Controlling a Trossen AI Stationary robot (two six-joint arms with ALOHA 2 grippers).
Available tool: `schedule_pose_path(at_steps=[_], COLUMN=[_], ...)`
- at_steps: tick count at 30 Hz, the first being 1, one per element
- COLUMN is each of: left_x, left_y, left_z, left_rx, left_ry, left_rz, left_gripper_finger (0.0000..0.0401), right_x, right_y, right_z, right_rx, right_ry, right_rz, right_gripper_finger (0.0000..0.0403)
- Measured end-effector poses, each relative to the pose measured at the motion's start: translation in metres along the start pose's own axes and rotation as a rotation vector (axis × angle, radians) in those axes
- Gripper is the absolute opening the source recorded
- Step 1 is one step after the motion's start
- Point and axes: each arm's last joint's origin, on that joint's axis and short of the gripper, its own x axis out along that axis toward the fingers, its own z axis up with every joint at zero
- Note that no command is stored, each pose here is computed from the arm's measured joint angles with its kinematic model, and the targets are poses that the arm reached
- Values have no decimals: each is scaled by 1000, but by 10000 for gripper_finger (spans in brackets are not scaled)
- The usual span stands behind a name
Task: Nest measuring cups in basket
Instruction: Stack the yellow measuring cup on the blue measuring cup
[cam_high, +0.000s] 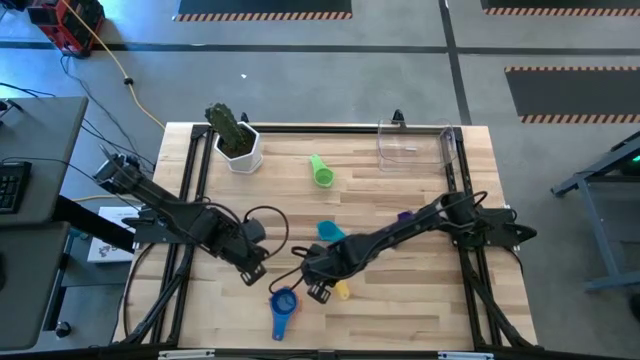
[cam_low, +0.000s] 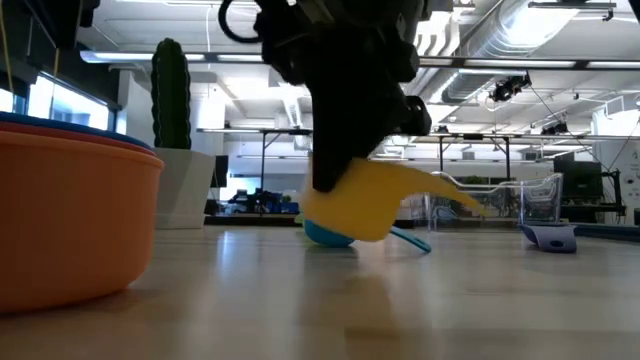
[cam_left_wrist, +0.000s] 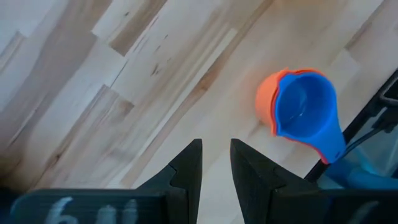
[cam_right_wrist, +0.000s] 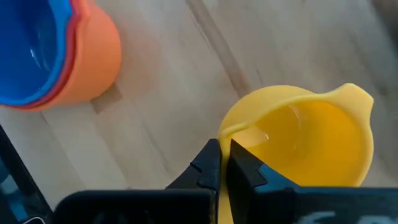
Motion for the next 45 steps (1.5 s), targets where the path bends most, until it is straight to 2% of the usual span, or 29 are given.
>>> schedule_pose_path(at_steps=[13, 31, 37, 45], left_x=[-9, -9, -9, -9], left_y=[4, 4, 4, 4], left_z=[0, 0, 0, 0], left_rx=[-4, -4, -4, -12], left_ry=[-37, -38, -39, -43], left_rz=[-26, -24, -24, -22], left_gripper_finger=[74, 74, 74, 74], right_x=[11, 13, 12, 6], right_y=[-2, -2, -4, -5], right_z=[0, 1, 4, 7], right_rx=[15, 44, 72, 63], right_ry=[82, 100, 195, 157], right_rz=[34, 58, 133, 122], right_gripper_finger=[4, 94, 101, 101])
